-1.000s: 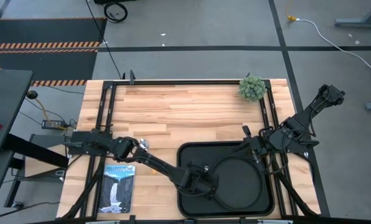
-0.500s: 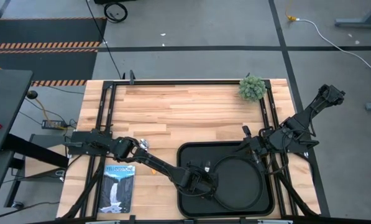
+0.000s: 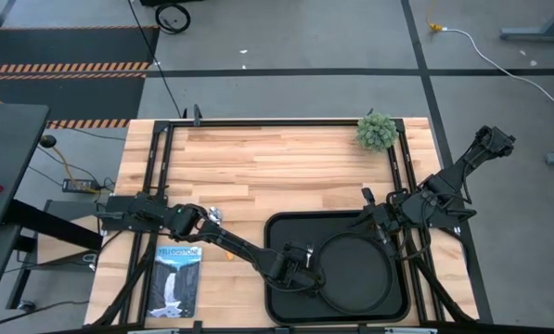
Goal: Pick and place plate/cup/fork/spoon on tray
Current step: Put the orange fork on the black tray to the left side of the black plate
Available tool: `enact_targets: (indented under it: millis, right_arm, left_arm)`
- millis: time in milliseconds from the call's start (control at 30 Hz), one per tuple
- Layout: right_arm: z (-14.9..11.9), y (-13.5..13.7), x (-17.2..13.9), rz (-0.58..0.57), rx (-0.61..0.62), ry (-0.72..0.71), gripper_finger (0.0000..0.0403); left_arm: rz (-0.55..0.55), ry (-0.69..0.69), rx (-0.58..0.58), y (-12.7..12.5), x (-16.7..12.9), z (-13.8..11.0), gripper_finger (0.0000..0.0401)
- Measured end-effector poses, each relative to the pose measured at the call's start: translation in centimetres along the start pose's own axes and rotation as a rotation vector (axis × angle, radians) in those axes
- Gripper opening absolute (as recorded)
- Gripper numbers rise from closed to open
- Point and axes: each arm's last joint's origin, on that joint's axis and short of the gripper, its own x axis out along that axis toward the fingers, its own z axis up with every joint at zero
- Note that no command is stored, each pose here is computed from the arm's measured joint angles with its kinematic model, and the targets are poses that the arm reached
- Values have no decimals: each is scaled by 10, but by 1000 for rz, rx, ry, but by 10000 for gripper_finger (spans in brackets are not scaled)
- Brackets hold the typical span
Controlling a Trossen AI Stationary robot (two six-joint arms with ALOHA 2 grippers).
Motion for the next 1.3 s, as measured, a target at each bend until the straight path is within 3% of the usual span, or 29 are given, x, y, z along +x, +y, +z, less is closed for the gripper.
enact_targets:
  millis: [267,833,1300]
  right_arm:
    - [0,0,0,0,14,0,128]
    - [0,0,0,1,15,-4,128]
    - [1,0,0,2,16,-7,128]
  left_arm:
    - [-38,85,336,-2,-2,-11,128]
    - [-171,50,774,-15,-11,-42,128]
    - [-201,1,756,-19,5,-41,128]
